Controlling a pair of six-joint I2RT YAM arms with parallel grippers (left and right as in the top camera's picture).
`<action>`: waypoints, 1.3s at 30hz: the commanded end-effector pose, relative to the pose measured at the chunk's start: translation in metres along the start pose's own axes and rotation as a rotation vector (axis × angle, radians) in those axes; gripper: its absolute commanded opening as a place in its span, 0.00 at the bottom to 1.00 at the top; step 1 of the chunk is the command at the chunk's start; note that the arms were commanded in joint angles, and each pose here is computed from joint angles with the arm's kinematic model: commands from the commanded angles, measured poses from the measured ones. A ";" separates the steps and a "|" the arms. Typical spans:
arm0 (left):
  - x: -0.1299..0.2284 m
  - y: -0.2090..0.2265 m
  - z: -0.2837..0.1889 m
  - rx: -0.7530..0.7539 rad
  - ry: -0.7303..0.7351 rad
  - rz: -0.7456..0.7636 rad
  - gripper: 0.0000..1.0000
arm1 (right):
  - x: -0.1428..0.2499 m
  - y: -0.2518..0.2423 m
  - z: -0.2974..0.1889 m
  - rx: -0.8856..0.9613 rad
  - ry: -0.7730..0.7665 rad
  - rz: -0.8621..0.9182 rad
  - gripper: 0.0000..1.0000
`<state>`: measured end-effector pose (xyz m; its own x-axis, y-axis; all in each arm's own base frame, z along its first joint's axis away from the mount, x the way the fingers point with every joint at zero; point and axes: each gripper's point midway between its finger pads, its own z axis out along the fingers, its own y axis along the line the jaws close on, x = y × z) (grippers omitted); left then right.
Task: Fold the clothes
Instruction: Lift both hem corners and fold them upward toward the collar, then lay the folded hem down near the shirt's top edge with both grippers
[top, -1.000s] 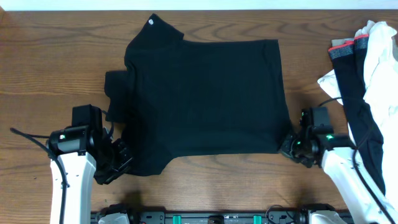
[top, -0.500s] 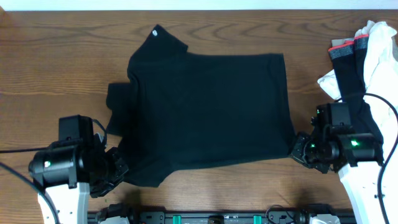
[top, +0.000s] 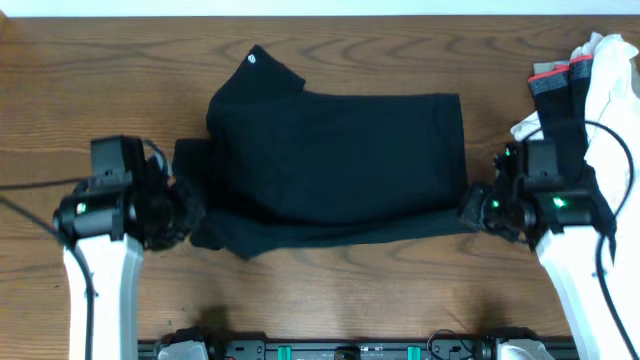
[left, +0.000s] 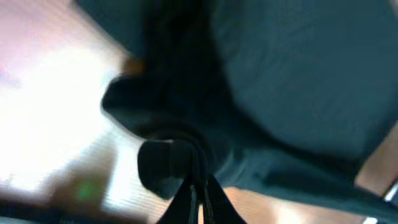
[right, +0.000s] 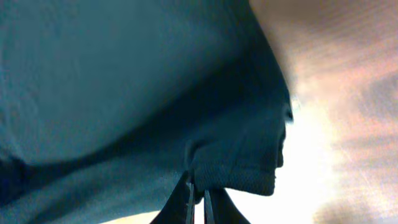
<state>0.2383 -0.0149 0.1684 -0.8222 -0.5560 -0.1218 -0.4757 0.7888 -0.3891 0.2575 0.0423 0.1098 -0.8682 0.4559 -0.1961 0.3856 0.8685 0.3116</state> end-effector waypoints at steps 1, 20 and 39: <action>-0.016 -0.021 0.002 0.092 -0.010 0.041 0.06 | -0.022 -0.005 0.010 0.024 -0.030 0.009 0.04; -0.110 -0.077 -0.007 0.245 -0.298 0.225 0.06 | -0.090 -0.043 0.024 0.028 -0.192 0.157 0.05; -0.132 -0.079 0.045 0.218 -0.253 0.254 0.17 | -0.131 -0.021 0.046 -0.083 -0.289 0.046 0.23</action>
<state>0.3905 -0.0165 0.1674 -0.7975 -0.4377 -0.4151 -0.1939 0.8377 -0.5106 0.3679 -0.0251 0.0812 -0.7209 0.5650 -0.4014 0.4215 0.8171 0.3933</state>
